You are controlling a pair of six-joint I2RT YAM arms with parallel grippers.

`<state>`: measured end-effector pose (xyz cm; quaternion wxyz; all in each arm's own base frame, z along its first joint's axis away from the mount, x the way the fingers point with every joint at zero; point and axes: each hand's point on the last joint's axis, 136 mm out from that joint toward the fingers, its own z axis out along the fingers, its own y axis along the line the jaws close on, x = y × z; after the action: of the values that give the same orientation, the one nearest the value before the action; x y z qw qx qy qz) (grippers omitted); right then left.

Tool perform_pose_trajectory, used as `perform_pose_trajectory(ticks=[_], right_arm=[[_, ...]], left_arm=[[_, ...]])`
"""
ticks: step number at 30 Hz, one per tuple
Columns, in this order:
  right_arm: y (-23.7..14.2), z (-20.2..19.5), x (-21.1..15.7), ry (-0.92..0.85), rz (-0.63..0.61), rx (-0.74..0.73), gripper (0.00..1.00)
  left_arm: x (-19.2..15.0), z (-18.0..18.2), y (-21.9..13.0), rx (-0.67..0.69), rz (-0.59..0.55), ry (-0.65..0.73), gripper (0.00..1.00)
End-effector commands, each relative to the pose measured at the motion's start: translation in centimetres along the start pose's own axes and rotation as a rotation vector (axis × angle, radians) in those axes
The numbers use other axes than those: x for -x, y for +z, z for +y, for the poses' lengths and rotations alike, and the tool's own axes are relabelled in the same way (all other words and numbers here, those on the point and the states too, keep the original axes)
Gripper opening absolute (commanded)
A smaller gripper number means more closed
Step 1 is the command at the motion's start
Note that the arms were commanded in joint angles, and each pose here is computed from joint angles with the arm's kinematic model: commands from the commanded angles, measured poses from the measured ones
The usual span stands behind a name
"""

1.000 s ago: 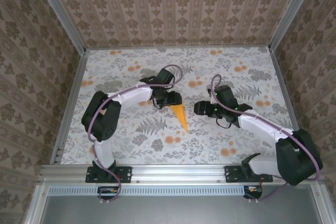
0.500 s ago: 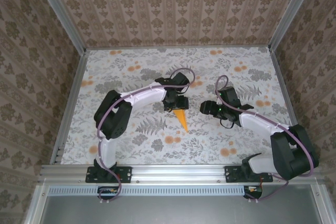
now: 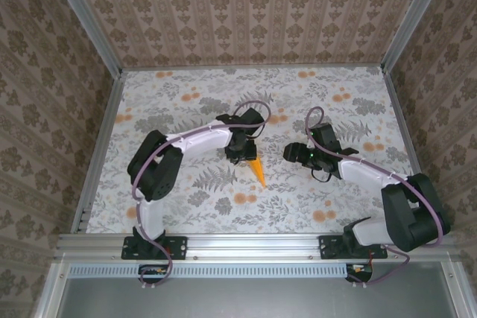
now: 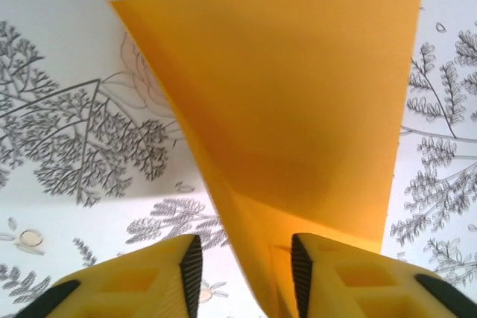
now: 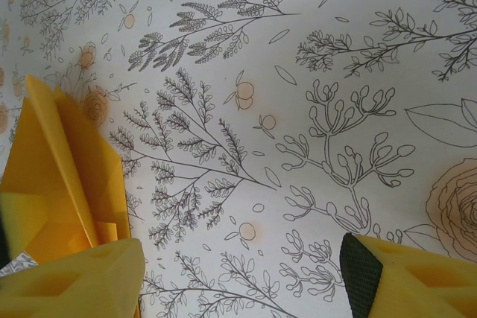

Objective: Fold a paper plane with a square sheet of paper (pick it up from the middle)
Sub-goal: Turn over a paper plane at the center of the table.

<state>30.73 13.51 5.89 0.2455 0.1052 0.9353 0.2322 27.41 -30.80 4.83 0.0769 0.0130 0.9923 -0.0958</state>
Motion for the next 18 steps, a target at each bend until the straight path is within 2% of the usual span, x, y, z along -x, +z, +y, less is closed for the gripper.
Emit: perform_pose_trajectory(ticks=[1,9,18], right_arm=[[0.2,0.0,0.0,0.019,0.004,0.013,0.72],[-0.2,1.0,0.0,0.016,0.014,0.059,0.72],[-2.8,4.5,-0.1,0.006,-0.011,0.230,0.70]], left_arm=[[0.5,0.4,-1.1,-0.026,-0.047,-0.056,0.33],[0.8,-0.6,-0.9,-0.135,-0.048,-0.055,0.00],[2.2,-5.1,-6.6,-0.448,-0.178,0.131,0.00]])
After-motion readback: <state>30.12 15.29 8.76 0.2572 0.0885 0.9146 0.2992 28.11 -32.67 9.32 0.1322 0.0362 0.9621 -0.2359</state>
